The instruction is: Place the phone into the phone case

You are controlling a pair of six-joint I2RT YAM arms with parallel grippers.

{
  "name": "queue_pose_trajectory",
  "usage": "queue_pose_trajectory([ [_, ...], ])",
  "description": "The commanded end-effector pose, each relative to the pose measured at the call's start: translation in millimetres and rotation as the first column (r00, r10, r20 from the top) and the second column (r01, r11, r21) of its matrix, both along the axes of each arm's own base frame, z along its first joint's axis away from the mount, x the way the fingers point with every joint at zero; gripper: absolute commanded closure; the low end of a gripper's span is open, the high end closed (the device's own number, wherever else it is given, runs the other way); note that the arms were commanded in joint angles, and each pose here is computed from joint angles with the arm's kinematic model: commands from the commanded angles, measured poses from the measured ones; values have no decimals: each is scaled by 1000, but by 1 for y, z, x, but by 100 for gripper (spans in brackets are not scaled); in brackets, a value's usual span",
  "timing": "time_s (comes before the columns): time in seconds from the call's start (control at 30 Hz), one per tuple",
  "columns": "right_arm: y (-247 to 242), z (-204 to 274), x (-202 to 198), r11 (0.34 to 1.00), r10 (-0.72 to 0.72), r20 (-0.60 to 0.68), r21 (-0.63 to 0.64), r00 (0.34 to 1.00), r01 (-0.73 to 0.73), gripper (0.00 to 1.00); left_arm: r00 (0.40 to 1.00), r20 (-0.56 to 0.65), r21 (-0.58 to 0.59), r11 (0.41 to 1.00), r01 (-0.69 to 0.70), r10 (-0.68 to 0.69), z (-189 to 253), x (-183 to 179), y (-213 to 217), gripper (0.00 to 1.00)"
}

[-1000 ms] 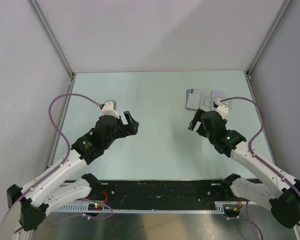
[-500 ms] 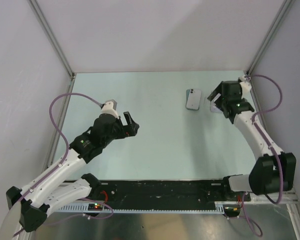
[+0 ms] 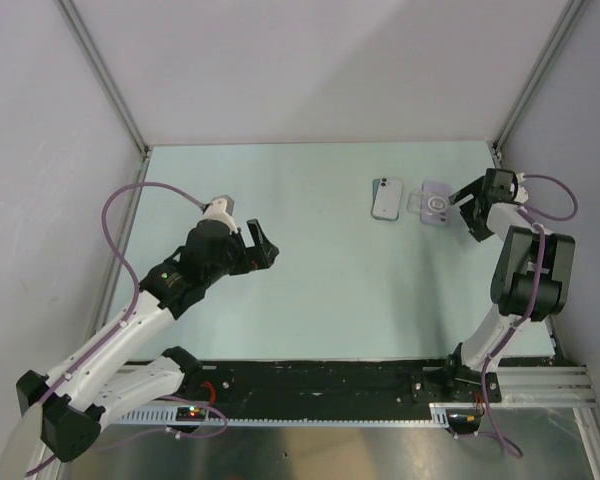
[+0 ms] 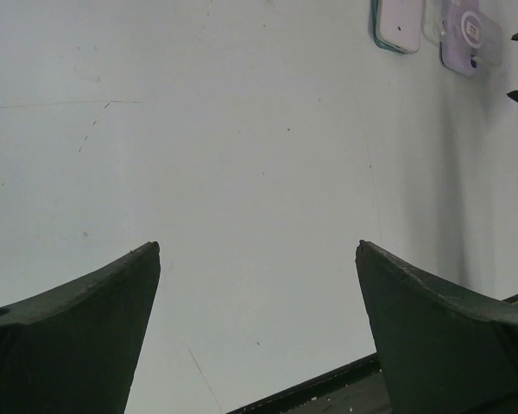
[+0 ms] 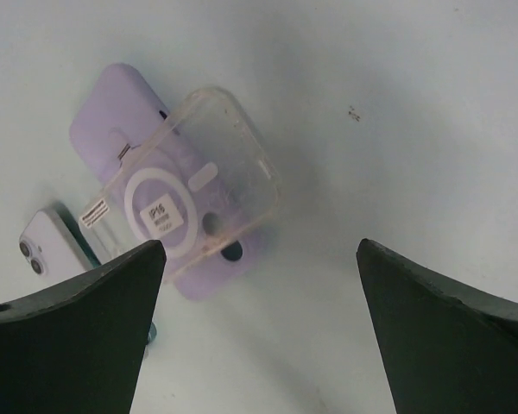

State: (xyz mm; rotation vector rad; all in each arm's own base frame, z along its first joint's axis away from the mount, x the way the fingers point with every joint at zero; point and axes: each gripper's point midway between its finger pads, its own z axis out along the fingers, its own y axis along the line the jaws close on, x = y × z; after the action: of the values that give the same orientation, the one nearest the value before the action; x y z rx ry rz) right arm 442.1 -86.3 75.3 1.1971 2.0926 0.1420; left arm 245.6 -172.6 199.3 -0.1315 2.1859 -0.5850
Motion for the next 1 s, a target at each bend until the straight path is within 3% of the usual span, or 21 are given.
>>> queue_pose_trajectory([
  [0.0,1,10,42,993,-6,156,116,988,-12,0,999,34,-18,1000,12,-12,18,6,-1,2],
  [0.4,0,-24,58,970,-54,201,242,978,4,0,1000,15,-12,1000,5,-5,13,10,2,2],
  [0.63,2,-37,55,954,-67,208,300,976,2,6,1000,10,-18,1000,-1,1,13,10,2,2],
  [0.97,8,-41,52,943,-41,207,332,978,-30,27,1000,1,-33,999,-2,2,12,9,1,2],
])
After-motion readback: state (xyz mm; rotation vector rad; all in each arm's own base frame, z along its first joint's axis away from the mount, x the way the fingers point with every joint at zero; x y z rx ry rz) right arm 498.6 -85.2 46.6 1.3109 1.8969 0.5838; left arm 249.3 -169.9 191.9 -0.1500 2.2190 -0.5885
